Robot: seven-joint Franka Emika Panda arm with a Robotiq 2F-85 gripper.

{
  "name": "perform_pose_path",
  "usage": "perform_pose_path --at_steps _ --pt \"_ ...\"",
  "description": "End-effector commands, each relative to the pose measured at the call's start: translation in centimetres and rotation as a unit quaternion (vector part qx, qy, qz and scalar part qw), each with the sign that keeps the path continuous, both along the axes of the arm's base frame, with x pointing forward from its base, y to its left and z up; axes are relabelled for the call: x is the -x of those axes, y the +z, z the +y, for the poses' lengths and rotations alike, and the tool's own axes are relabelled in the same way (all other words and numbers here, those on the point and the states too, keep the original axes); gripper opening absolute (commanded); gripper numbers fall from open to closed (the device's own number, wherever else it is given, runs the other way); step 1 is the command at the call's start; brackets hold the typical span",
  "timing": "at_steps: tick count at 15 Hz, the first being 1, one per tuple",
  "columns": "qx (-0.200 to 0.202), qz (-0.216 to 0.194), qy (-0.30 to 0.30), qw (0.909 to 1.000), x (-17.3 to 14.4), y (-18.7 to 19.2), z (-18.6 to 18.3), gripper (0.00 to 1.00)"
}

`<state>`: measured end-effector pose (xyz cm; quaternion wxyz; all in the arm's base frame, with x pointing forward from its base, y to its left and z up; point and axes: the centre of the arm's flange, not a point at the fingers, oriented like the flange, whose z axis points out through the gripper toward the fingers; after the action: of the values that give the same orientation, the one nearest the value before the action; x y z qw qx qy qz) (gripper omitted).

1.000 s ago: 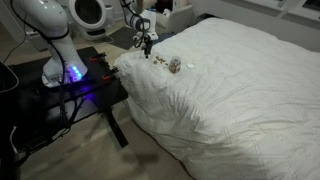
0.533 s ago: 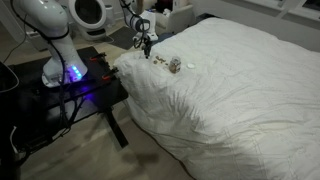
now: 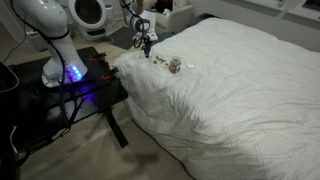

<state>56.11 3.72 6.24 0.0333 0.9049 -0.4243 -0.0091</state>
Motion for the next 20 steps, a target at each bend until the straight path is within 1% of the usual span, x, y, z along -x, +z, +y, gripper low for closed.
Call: perform_pose_path --at_steps 1,5,7,10,15,18,20 --pt "-0.014 0.000 -0.012 0.9998 0.1 0.9 0.2 0.00" --pt "-0.017 0.002 -0.013 0.9998 0.4 1.9 0.3 0.01" --pt "-0.022 0.003 -0.011 0.9997 0.6 3.2 0.3 0.01" --pt "-0.033 0.004 -0.002 0.9995 0.7 6.5 0.5 0.01" --pt "-0.043 0.002 0.017 0.9989 1.1 13.5 0.7 0.01" --pt "-0.041 0.001 0.015 0.9991 2.0 17.5 -0.3 0.01" --pt "-0.033 -0.003 0.010 0.9994 2.7 20.0 -1.7 0.01"
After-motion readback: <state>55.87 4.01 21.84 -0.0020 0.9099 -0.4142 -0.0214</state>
